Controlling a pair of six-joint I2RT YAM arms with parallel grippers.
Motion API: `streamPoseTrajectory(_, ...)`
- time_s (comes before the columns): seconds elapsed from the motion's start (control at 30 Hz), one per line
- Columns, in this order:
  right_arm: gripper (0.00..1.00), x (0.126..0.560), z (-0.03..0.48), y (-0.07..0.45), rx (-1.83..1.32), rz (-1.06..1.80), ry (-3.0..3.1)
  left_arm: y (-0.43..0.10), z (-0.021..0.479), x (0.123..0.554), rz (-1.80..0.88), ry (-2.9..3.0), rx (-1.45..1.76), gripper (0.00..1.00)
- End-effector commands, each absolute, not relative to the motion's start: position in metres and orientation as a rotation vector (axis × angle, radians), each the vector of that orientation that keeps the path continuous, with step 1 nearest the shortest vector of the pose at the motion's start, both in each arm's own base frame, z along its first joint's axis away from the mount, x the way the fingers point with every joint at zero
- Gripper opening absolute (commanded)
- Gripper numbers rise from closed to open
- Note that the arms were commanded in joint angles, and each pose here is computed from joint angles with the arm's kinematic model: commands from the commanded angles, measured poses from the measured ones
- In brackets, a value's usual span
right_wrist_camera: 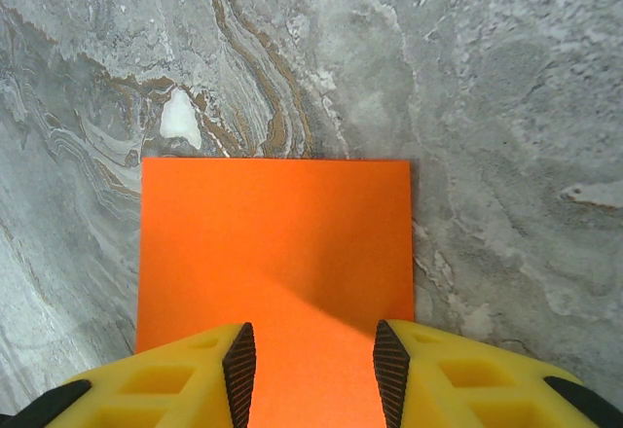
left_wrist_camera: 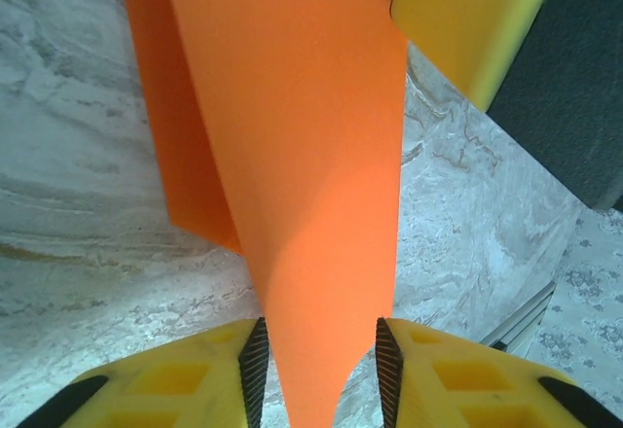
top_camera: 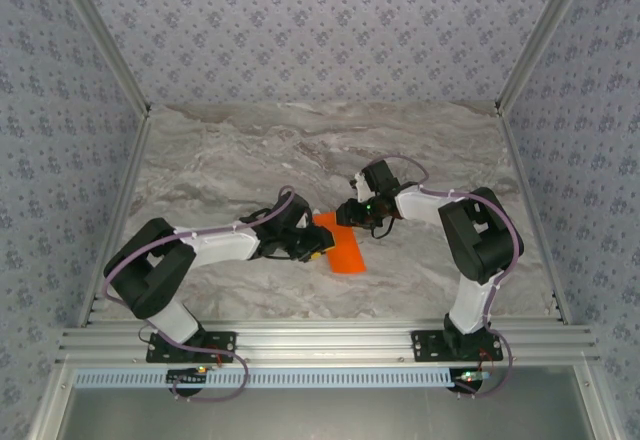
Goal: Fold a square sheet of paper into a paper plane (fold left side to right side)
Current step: Third fold the triangle at the center of the table.
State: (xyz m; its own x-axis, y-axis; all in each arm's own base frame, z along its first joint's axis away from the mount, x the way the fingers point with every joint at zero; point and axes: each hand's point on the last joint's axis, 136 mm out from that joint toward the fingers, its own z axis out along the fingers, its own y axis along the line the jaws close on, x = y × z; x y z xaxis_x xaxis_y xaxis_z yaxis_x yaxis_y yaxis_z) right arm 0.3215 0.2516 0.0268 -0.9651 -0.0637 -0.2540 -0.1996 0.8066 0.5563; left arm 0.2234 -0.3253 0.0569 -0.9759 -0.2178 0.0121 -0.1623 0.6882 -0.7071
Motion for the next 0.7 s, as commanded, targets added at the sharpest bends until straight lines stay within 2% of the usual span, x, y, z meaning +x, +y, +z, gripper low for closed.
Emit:
streamPoseTrajectory(0.0, 0.41, 0.309, 0.009, 0.246, -0.190, 0.849, 2.839, -0.329, 0.070, 0.227, -1.210, 2.773, -0.317, 0.30)
streamPoseTrajectory(0.2, 0.44, 0.316, 0.023, 0.251, -0.203, 0.897, 2.773, -0.328, 0.067, 0.227, -1.202, 2.778, -0.329, 0.10)
streamPoseTrajectory(0.27, 0.49, 0.319, 0.031, 0.254, -0.221, 0.915, 2.734, -0.328, 0.066, 0.226, -1.195, 2.784, -0.335, 0.04)
streamPoseTrajectory(0.5, 0.68, 0.330, 0.077, 0.244, -0.289, 0.860, 2.566, -0.326, 0.066, 0.226, -1.183, 2.782, -0.352, 0.00)
streamPoseTrajectory(0.67, 0.78, 0.302, 0.105, 0.220, -0.392, 0.781, 2.432, -0.327, 0.068, 0.227, -1.189, 2.778, -0.371, 0.00)
